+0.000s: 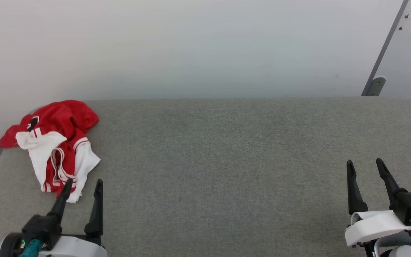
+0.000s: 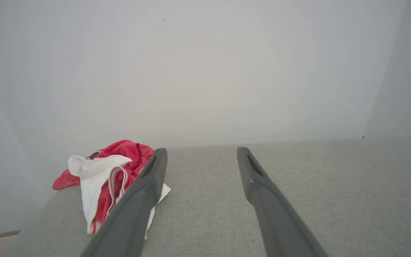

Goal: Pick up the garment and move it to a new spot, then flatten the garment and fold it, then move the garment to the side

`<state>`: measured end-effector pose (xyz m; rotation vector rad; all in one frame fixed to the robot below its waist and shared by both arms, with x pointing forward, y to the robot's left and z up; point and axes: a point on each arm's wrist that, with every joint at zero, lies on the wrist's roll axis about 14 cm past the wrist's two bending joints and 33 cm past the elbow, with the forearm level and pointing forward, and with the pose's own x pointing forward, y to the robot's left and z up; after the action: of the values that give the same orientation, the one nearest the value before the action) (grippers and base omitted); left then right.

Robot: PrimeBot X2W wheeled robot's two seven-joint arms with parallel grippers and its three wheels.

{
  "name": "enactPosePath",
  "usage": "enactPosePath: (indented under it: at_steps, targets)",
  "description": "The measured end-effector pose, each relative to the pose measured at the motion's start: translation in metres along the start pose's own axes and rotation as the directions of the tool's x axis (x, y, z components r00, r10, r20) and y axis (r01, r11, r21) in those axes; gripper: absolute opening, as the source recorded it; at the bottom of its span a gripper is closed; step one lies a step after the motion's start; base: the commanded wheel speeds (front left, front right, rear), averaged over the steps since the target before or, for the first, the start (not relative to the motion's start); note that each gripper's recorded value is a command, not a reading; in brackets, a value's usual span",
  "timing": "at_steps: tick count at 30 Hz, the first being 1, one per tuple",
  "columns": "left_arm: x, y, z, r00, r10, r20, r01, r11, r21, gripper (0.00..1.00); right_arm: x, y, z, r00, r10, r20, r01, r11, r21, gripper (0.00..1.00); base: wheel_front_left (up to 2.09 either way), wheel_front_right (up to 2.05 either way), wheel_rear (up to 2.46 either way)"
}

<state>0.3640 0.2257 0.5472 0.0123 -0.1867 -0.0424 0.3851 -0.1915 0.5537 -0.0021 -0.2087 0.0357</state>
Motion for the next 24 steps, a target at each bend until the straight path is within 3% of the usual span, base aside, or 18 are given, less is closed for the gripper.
enactPosePath:
  at_steps: [13, 24]
  targets:
    - [-0.007, 0.009, -0.005, 0.999, 0.034, -0.016, -0.035, 0.997, -0.064, 1.00, 0.004, 0.010, 0.004, 0.999, 0.030, 0.014, -0.030, 1.000, -0.004, 1.00, 0.00, 0.00, 0.00]
    - [-0.036, 0.060, -0.002, 0.980, 0.199, -0.014, -0.199, 0.977, -0.071, 1.00, 0.015, 0.061, 0.003, 0.985, 0.173, 0.015, -0.173, 0.985, 0.007, 1.00, 0.00, 0.00, 0.00]
